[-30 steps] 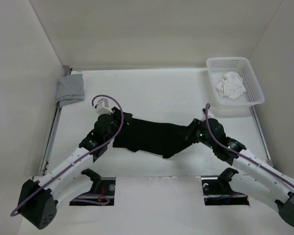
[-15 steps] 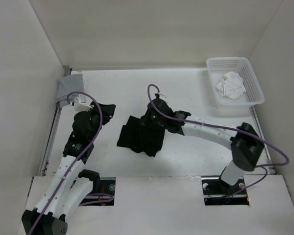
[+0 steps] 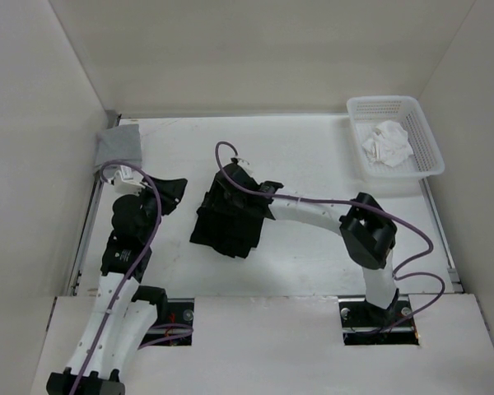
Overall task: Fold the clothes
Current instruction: Fold the tank top
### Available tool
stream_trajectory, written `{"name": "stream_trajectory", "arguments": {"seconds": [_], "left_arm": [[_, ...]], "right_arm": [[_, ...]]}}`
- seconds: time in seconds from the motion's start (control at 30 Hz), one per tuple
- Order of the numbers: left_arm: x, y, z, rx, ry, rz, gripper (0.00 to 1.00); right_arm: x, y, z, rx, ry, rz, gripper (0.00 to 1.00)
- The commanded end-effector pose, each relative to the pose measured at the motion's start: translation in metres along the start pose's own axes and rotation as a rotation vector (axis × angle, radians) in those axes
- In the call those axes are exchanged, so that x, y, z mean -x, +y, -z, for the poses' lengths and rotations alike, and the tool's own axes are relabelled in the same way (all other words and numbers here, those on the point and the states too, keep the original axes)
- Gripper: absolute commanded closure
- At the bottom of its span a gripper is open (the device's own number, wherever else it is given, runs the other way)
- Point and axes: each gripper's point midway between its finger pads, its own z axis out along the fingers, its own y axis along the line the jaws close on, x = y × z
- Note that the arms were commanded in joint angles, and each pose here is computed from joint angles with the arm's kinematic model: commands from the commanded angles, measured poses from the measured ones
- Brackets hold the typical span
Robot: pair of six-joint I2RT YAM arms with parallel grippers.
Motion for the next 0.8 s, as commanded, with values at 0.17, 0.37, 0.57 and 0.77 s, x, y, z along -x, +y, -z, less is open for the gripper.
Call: {"name": "stream_trajectory", "arguments": {"seconds": [0.17,0.37,0.57,0.77], "left_arm": [[-0.043,0.011,-0.004,-0.009,0.113,0.033,0.70],[-0.116,0.006,-0.029,-0.018,0.257,-0.009,0.71],[-0.176,0.040,-0.062,0.135,0.362,-0.222,0.98],[-0.184,0.082,-0.064,0.317,0.347,-0.387,0.97]], "right_arm": [[0.042,0.032,0.071,0.236,-0.115,0.006,0.56],[0.023,-0.056,0.075,0.087,-0.123,0.029,0.99],[0.010,-0.103,0.074,0.006,-0.133,0.088,1.00],[0.010,-0.100,0.044,0.007,-0.079,0.144,0.99]]}}
